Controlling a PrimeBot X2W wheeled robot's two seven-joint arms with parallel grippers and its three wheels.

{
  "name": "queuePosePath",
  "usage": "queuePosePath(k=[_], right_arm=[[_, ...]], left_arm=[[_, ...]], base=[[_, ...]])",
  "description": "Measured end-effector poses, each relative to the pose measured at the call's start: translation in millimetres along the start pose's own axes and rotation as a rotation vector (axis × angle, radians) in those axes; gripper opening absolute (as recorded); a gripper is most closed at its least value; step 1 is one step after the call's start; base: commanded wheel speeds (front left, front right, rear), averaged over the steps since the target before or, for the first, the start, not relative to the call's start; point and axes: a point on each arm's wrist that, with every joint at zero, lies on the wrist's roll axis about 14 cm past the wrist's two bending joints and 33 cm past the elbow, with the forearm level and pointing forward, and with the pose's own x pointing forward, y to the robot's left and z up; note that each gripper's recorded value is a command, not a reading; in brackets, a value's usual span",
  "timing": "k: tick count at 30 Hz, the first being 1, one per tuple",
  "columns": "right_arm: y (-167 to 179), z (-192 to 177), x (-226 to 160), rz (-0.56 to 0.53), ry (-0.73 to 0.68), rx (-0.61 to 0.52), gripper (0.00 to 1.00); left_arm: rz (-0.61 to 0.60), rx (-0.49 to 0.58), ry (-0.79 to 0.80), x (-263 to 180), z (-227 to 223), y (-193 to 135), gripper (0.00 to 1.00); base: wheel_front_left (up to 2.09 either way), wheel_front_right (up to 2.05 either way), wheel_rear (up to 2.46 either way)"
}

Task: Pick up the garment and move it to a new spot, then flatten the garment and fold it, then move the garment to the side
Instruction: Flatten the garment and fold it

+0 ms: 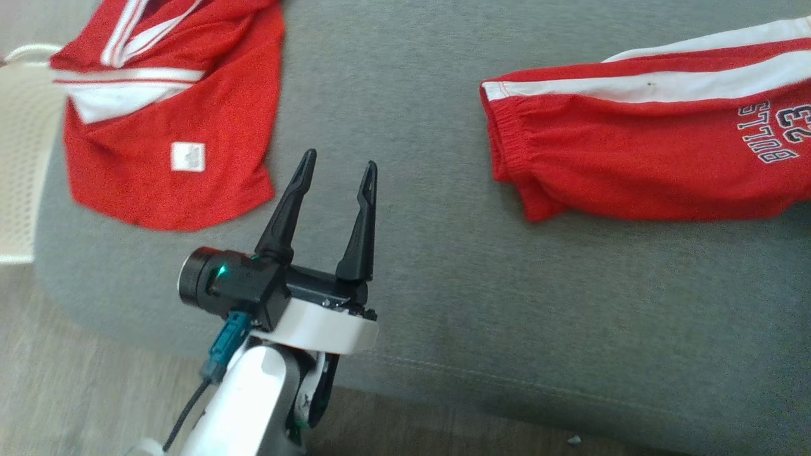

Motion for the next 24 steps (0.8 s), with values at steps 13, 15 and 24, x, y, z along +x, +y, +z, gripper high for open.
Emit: queuePosePath(k=[13, 15, 24], right_arm=[[-68, 57, -71, -0.145, -0.211, -0.042, 0.00], [-53, 61, -74, -0.110, -0.230, -0.071, 0.00], [46, 73, -95, 0.103, -0.301, -0.232, 0.00]], left_arm=[[-0.137, -0.052, -0.017, 15, -1, -40, 1.00], [-0.141, -0.051, -0.014, 15, -2, -41, 1.00], [-0.149, -0.044, -0.035, 10, 8, -44, 1.00]], base=[[0.00, 0.00, 0.00], [0.00, 0.00, 0.00], [0.00, 0.00, 0.00]])
